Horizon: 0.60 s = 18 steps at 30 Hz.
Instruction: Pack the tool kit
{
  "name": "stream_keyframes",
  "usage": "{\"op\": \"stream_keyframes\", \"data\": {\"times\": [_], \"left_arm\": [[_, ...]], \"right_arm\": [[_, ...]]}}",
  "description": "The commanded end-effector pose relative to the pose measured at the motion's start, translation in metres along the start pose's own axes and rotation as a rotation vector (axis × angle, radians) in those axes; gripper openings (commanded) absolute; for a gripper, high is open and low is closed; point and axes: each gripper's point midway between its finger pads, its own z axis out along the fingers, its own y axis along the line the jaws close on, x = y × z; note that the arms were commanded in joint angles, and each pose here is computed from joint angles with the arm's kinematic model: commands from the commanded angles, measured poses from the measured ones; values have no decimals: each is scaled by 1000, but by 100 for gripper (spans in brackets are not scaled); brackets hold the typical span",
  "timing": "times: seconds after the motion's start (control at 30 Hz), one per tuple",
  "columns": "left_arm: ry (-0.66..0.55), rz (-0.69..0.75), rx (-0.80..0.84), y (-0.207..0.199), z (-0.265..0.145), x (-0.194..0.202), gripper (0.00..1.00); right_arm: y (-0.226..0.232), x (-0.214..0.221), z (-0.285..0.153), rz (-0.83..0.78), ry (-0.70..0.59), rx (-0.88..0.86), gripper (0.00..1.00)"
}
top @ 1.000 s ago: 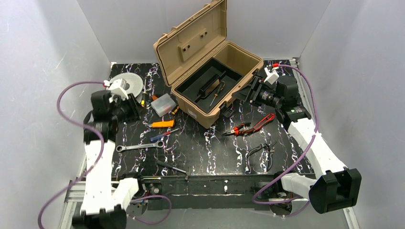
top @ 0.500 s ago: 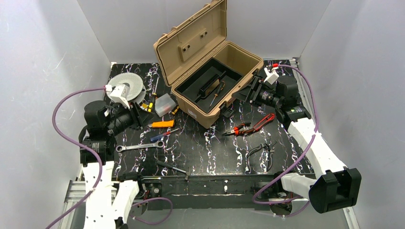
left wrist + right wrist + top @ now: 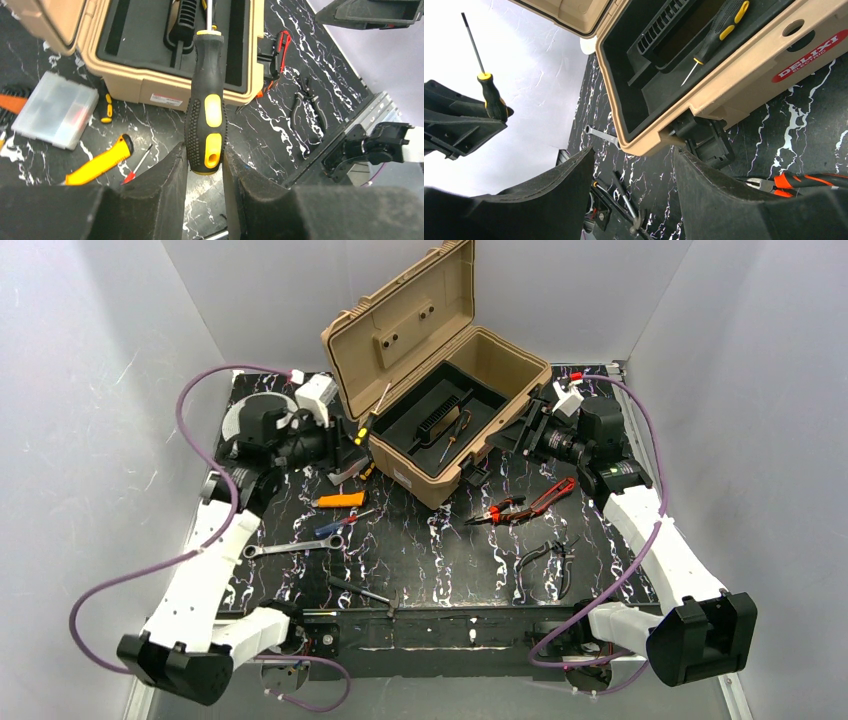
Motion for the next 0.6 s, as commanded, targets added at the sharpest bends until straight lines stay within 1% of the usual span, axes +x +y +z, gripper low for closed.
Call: {"op": "stream_keyframes", "data": {"times": [0.0,0.07,0.23,0.4,0.47,0.57], "left_arm": [[-42,123,-76,6,21,-27,0],[-30,165,-93,8,37,-31,0],[47,267,-149,19,83,-34,0],[119,351,-195,37,123,-37,0],[152,368,-206,45,136,-37,0],[218,384,-220,57,156,-27,0]], "right_arm": [[17,-17,-8,-58,-46,-24,67],[17,-16,-8,-59,-46,-22,67],[17,-16,-9,-61,-47,-16,67],[16,-18,-12,-78,-53,3,67],[15,-18,-13,-84,-57,12,67],[13,-19,-14,-90,-58,22,67]]}}
